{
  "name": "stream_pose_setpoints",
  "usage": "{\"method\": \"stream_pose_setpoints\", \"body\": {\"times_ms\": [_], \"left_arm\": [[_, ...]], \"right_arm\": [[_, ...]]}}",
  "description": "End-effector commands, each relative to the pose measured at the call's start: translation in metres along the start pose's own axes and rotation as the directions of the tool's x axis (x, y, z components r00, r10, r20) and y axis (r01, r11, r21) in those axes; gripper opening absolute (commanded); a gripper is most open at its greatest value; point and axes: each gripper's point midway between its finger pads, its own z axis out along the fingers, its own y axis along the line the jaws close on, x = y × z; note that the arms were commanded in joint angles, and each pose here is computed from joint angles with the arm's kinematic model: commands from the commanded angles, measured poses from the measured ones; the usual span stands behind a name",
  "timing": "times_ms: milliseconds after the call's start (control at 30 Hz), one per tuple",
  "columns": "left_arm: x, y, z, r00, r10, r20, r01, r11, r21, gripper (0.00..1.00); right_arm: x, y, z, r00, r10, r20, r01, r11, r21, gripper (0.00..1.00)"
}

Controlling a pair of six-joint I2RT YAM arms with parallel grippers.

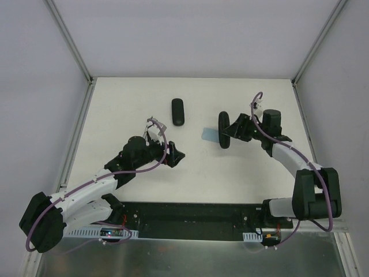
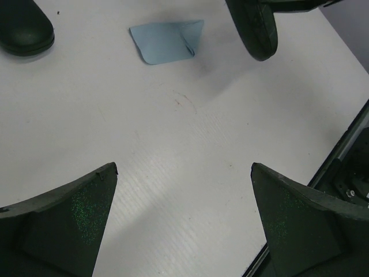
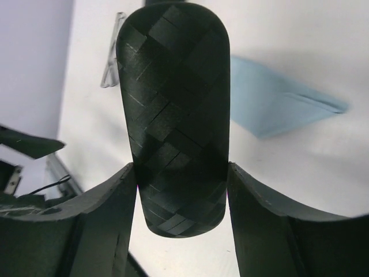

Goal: Organize the sunglasses
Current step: Pass from the right arm to the left

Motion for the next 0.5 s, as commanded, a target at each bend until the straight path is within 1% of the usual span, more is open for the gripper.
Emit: {"method": "stream_pose_setpoints", "body": {"times_ms": [0, 133, 233, 333, 400, 467], "left_arm": [[-0.034, -0.037, 0.001, 0.996, -0.035, 0.079, 0.021, 0.987, 0.162, 0.99], [-0.046, -0.048, 0.008, 0.993, -0.057, 0.104, 0.031, 0.972, 0.234, 0.99], [-0.045, -0.052, 0.011, 0.992, -0.079, 0.099, 0.046, 0.952, 0.303, 0.99], [-0.043, -0.053, 0.008, 0.99, -0.079, 0.121, 0.032, 0.937, 0.348, 0.99], [-0.041, -0.053, 0.003, 0.988, -0.075, 0.133, 0.02, 0.928, 0.371, 0.99], [-0.042, -0.053, 0.0, 0.988, -0.072, 0.138, 0.015, 0.926, 0.378, 0.99]], "right_arm": [[-0.024, 0.083, -0.008, 0.992, -0.058, 0.11, 0.095, 0.927, -0.362, 0.5], [-0.008, 0.106, -0.007, 0.989, -0.084, 0.124, 0.131, 0.885, -0.448, 0.5], [0.003, 0.116, -0.007, 0.987, -0.079, 0.143, 0.143, 0.842, -0.52, 0.5], [0.017, 0.122, -0.002, 0.993, -0.052, 0.11, 0.108, 0.795, -0.597, 0.5], [0.013, 0.132, -0.004, 0.993, -0.024, 0.118, 0.097, 0.737, -0.669, 0.49], [0.012, 0.14, -0.003, 0.997, 0.016, 0.072, 0.04, 0.695, -0.718, 0.48]]}}
